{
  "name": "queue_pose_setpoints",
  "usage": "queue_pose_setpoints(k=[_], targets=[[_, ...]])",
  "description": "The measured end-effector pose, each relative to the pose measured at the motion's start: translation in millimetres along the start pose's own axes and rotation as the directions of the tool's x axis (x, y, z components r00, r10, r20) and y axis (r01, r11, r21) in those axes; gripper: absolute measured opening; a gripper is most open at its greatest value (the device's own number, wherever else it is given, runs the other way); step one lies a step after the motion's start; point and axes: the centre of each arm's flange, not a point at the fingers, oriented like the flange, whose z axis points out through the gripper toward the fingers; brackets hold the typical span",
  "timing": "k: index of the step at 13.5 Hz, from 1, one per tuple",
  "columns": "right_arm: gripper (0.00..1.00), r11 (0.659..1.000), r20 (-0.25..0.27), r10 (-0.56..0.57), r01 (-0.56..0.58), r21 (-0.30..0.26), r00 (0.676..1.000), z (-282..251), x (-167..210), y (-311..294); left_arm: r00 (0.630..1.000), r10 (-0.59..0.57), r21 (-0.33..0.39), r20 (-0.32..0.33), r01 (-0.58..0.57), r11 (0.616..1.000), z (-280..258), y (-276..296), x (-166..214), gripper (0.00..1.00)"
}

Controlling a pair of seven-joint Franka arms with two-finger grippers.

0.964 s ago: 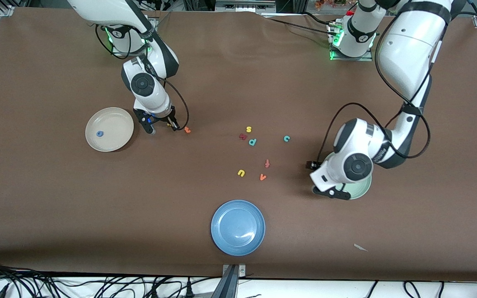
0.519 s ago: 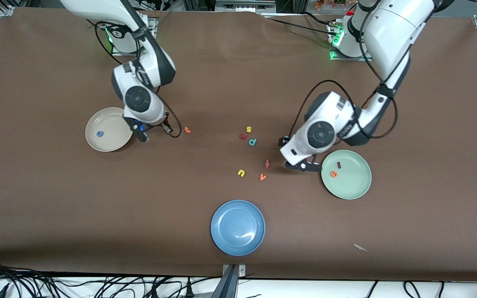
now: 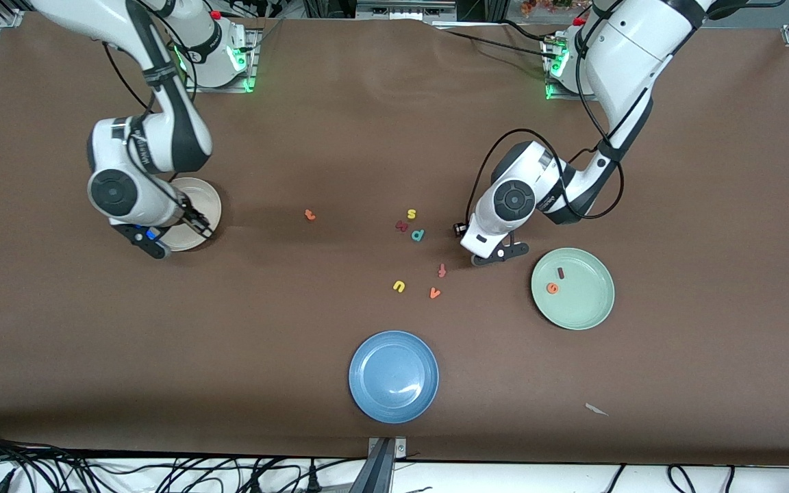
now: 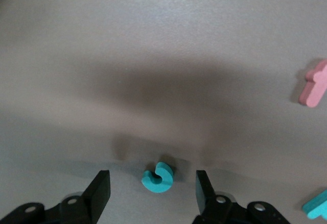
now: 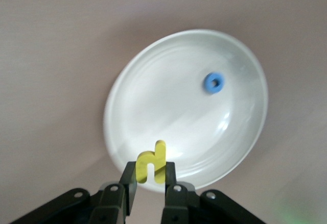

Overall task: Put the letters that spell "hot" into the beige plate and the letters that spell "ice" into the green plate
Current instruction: 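Release the yellow h in the plate while the left gripper grasps teal c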

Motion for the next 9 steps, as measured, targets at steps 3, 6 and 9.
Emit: queue_pose_setpoints(k=[3,6,9], targets=[[0.26,0.997,0.013,-0.075,0.075,-0.013,0.997,31,21,27,0.999,-0.052,-0.004,-0.001,0.052,0.999,2,1,-1,0.63],[0.33,0.995,0.022,-0.094,0.095,-0.019,0.995,48,32,36,0.997,-0.076,-0.008,0.001,0.076,0.997,7,1,-1,0.58],[0.64,0.995,0.018,-0.1,0.1,-0.017,0.995,48,31,34,0.997,-0.081,-0.022,-0.005,0.081,0.996,5,4,-2,0.28]])
